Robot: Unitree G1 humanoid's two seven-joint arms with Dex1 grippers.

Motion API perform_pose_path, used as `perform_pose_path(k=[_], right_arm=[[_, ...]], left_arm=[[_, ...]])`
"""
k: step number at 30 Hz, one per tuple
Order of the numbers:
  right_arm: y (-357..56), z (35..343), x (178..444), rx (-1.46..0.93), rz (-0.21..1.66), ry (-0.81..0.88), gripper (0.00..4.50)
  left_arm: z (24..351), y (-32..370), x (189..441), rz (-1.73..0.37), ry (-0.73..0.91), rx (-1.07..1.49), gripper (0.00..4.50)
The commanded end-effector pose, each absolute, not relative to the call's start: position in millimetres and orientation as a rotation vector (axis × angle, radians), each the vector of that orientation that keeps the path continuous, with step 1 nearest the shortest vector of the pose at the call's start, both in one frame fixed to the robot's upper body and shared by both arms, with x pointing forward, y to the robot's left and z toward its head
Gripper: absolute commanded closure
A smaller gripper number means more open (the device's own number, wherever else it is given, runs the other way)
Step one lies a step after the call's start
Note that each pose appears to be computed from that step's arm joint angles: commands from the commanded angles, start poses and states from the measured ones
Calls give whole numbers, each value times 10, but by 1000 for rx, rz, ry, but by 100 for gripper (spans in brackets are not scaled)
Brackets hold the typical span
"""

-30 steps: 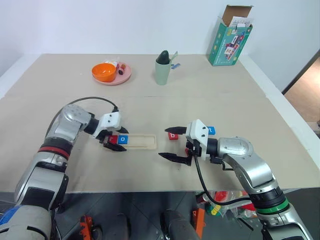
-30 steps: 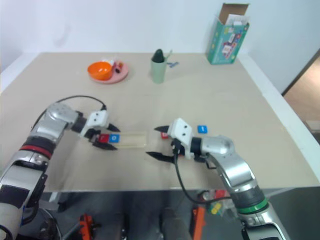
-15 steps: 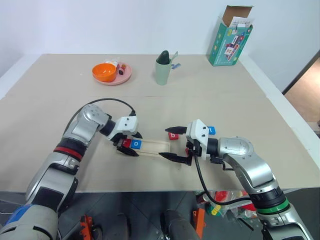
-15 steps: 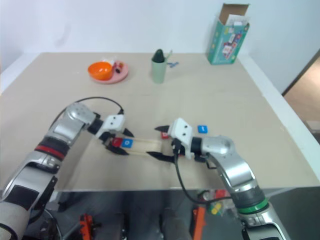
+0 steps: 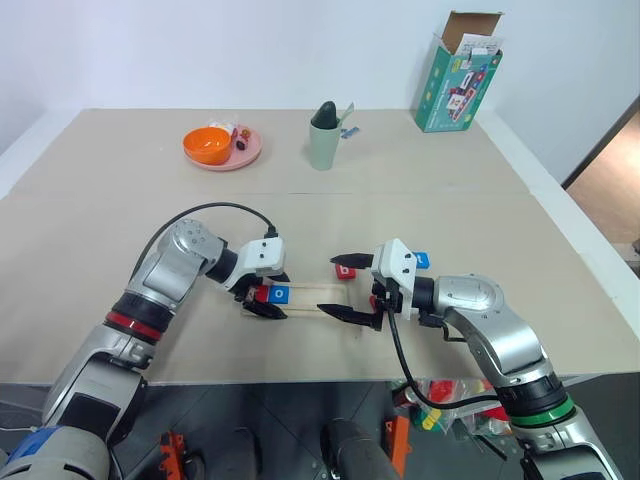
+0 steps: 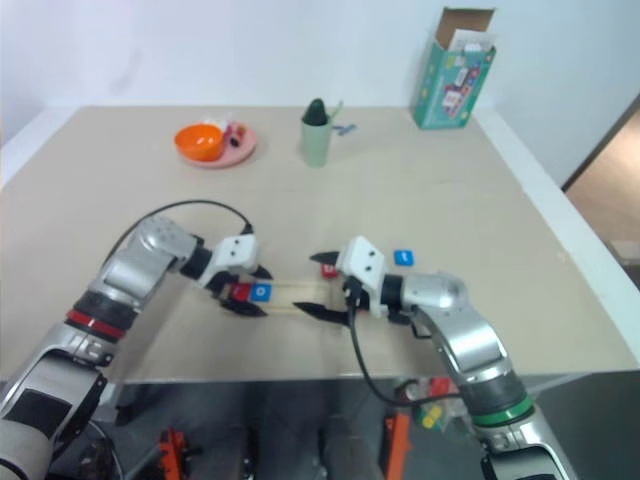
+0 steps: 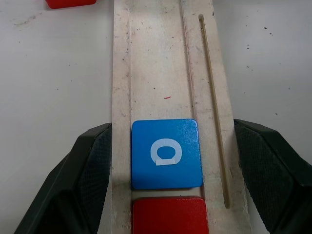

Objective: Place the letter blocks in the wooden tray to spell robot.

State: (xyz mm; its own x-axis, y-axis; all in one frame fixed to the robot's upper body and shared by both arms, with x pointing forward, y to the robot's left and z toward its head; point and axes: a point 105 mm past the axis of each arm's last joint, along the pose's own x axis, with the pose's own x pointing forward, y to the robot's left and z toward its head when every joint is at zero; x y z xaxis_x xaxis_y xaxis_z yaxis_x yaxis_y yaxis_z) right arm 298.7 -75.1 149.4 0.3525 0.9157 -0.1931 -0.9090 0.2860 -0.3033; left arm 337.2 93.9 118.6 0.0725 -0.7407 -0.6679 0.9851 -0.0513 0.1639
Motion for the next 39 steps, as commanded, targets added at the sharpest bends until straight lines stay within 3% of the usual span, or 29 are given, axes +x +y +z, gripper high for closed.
perform_pose_path(k=[1,5,6,7,20,25,29,33,39], right_arm=[[-728,1609,2999,-401,1223,-72,0],[-743,1626,3028,-389,1213,-75,0],[-756,1638,3044,-386,1205,-76,0],[-770,1652,3062,-380,1195,-77,0],[-1019,1845,3421,-390,1080,-53,0],[-1158,1788,3601,-444,1105,38,0],[-1193,1675,3635,-492,1174,93,0],[-1164,1581,3626,-524,1251,136,0],[-1039,1563,3704,-530,1293,141,0]], left_arm=[[1074,1001,3340,-1473,490,730,130],[1071,989,3320,-1487,467,738,130],[1078,994,3321,-1485,457,743,27],[1097,998,3318,-1488,447,745,2],[1766,1291,3252,-1470,256,722,2],[2232,1274,3010,-1442,-54,377,2],[2076,1244,2795,-1312,-134,246,2],[1869,1151,2582,-1226,-115,127,2],[1739,1147,2512,-1118,-87,86,2]])
